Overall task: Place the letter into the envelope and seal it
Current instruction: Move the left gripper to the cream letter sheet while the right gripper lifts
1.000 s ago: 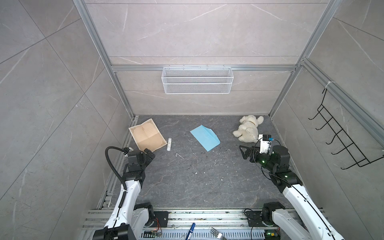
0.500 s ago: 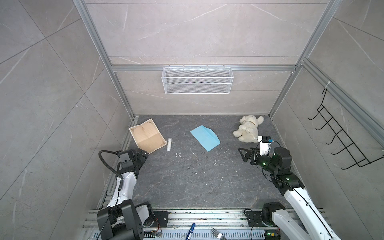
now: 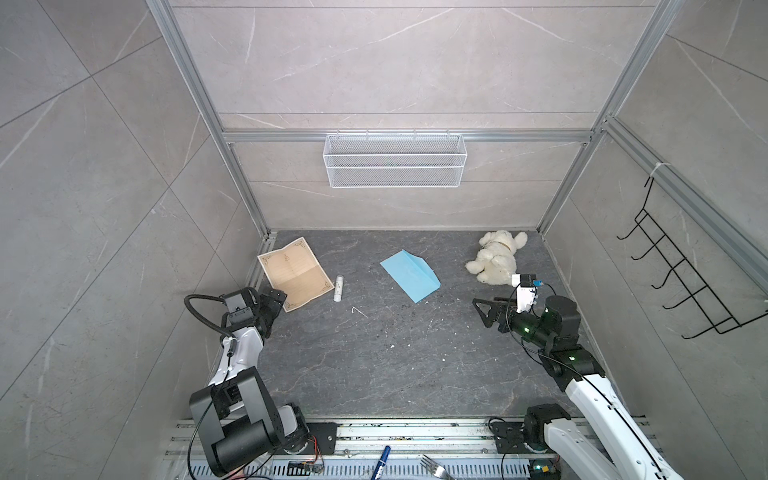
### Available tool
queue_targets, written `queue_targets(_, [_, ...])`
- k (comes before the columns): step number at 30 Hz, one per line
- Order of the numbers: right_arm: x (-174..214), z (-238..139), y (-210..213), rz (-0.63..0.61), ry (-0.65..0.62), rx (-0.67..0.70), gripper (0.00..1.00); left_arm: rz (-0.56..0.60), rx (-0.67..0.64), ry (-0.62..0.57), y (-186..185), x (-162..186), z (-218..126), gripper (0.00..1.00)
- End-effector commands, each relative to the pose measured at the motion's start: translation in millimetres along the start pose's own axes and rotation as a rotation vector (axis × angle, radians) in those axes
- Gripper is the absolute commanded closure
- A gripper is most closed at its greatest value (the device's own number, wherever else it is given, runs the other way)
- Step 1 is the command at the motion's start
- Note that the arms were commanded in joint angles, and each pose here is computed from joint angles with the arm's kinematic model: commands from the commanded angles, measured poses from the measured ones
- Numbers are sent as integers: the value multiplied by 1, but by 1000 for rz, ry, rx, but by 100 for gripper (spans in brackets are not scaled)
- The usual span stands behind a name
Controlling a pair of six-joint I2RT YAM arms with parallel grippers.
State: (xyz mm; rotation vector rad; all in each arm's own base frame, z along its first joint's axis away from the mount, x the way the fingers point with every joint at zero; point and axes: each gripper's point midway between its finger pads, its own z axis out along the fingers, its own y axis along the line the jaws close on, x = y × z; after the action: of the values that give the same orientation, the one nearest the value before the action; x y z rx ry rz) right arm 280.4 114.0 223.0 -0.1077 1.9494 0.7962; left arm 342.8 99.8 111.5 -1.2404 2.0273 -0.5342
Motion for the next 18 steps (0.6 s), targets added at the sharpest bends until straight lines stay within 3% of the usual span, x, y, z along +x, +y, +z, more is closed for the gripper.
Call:
queue_targets(1, [3,-1,3,8,-6,-28,1,2,33,17,-10,-8,6,0])
queue_targets(11, [7,1,5,-10,2,-51,1,5,61,77,-3,-9,44,3])
queue_targets(18, [10,3,5,-19,11,-58,1,3,123,152,-7,-2,65,13])
